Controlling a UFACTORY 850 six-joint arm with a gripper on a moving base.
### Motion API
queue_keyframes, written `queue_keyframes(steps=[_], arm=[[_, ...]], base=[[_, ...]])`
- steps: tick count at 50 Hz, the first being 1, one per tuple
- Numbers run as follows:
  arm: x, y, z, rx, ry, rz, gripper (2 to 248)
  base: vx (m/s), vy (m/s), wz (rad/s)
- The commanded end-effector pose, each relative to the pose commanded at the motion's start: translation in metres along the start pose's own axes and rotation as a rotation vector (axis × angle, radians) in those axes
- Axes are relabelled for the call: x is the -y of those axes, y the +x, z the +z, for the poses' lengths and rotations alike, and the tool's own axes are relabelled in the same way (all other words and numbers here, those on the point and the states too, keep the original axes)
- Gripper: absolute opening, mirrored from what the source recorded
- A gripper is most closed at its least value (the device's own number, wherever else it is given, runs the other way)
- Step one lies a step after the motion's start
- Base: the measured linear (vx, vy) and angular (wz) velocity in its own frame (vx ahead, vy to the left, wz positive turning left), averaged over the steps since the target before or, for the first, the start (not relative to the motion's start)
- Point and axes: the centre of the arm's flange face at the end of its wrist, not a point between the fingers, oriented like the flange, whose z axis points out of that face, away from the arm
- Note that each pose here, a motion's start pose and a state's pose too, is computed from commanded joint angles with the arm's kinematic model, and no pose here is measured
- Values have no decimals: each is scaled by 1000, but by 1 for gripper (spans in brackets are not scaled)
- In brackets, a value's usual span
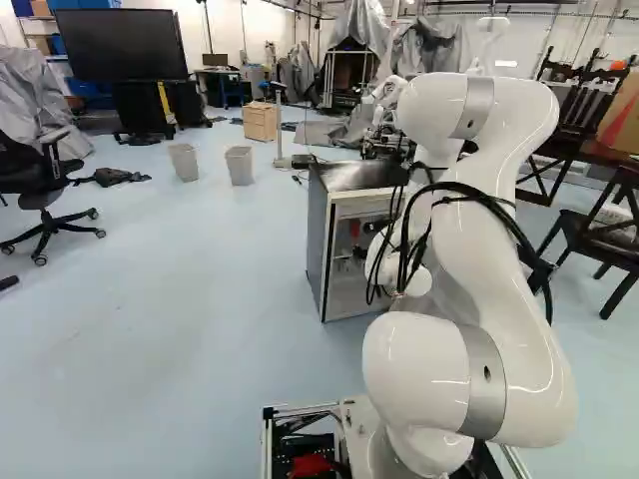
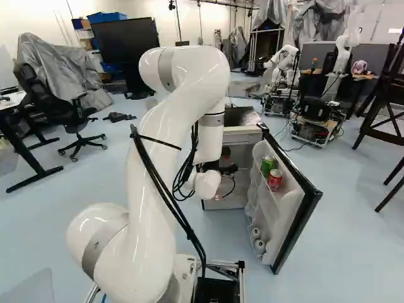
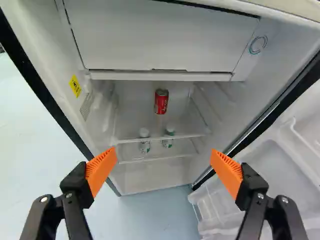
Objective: Grab a drink from the fridge
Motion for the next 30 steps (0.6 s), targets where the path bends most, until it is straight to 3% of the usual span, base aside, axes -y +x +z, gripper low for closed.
queue_keyframes(steps=[30], arm=[[3, -28, 37, 21, 15, 0, 247]], base=[[0, 0, 0]])
